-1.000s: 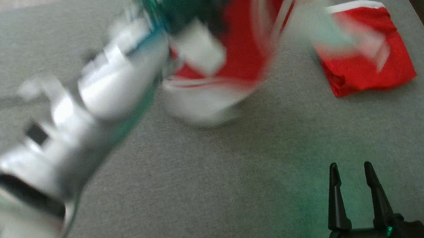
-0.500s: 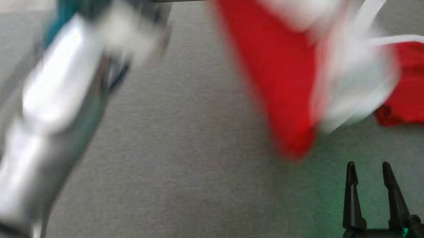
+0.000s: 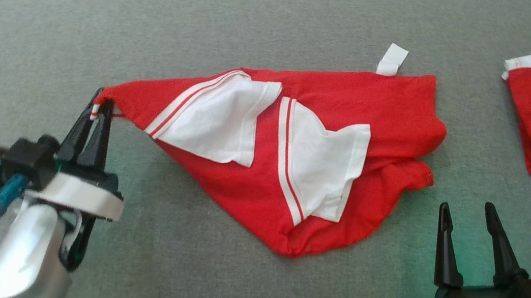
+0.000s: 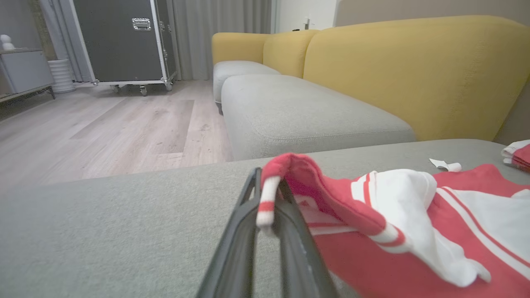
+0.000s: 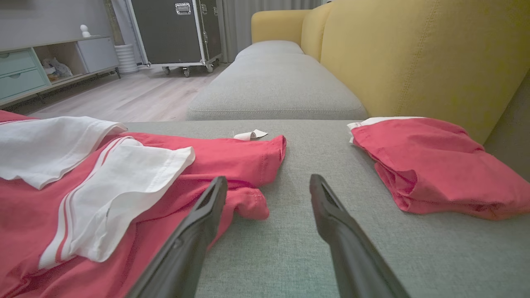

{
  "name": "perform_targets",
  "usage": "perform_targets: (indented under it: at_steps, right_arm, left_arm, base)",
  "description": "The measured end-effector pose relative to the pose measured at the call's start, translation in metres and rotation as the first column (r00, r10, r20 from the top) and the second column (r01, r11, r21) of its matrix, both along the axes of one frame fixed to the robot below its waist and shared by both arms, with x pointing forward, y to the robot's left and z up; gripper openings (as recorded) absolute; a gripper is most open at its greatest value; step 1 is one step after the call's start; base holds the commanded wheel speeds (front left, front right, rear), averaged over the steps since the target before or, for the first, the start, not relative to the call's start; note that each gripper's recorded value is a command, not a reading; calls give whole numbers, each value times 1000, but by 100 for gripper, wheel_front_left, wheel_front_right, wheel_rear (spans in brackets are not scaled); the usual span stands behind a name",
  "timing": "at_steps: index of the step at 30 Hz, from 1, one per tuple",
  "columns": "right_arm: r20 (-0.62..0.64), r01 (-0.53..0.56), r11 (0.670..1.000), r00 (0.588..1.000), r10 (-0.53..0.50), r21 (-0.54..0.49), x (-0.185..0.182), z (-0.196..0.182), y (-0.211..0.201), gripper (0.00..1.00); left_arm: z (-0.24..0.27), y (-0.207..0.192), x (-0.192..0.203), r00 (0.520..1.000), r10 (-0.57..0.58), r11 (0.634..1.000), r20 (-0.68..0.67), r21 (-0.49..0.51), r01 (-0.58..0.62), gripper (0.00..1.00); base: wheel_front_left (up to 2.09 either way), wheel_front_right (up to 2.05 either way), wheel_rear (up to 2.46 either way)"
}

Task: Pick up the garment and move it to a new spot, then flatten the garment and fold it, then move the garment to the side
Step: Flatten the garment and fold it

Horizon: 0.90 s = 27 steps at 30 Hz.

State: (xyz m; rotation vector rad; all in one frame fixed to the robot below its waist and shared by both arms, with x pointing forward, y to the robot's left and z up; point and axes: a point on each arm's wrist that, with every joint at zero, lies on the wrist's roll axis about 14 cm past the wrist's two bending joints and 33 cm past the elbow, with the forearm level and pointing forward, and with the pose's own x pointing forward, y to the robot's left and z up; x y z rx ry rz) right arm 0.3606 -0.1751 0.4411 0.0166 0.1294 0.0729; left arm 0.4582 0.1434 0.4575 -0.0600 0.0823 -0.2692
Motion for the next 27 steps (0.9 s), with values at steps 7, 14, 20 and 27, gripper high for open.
perform_targets:
  at_steps: [7, 14, 20, 27]
  right_arm:
    - [26, -33, 999, 999, 33, 0, 0, 8, 10, 100]
    - [32, -59, 998, 998, 59, -3, -18, 12, 17, 100]
    - [52, -90, 996, 995, 90, -1, -18, 18, 27, 100]
    - [16, -95, 995, 995, 95, -3, -16, 7, 28, 100]
  left_arm:
    - [-26, 30, -42, 990, 127, 988, -65, 100, -120, 100]
    - [-24, 31, -88, 989, 147, 956, -18, 261, -137, 100]
    - [-50, 7, -113, 997, 53, 894, -65, 448, -19, 100]
    - [-31, -39, -65, 995, -98, 831, -1, 550, 83, 100]
  base:
    - [0, 0, 0]
    - [0, 0, 0]
    - [0, 0, 0]
    - [0, 0, 0]
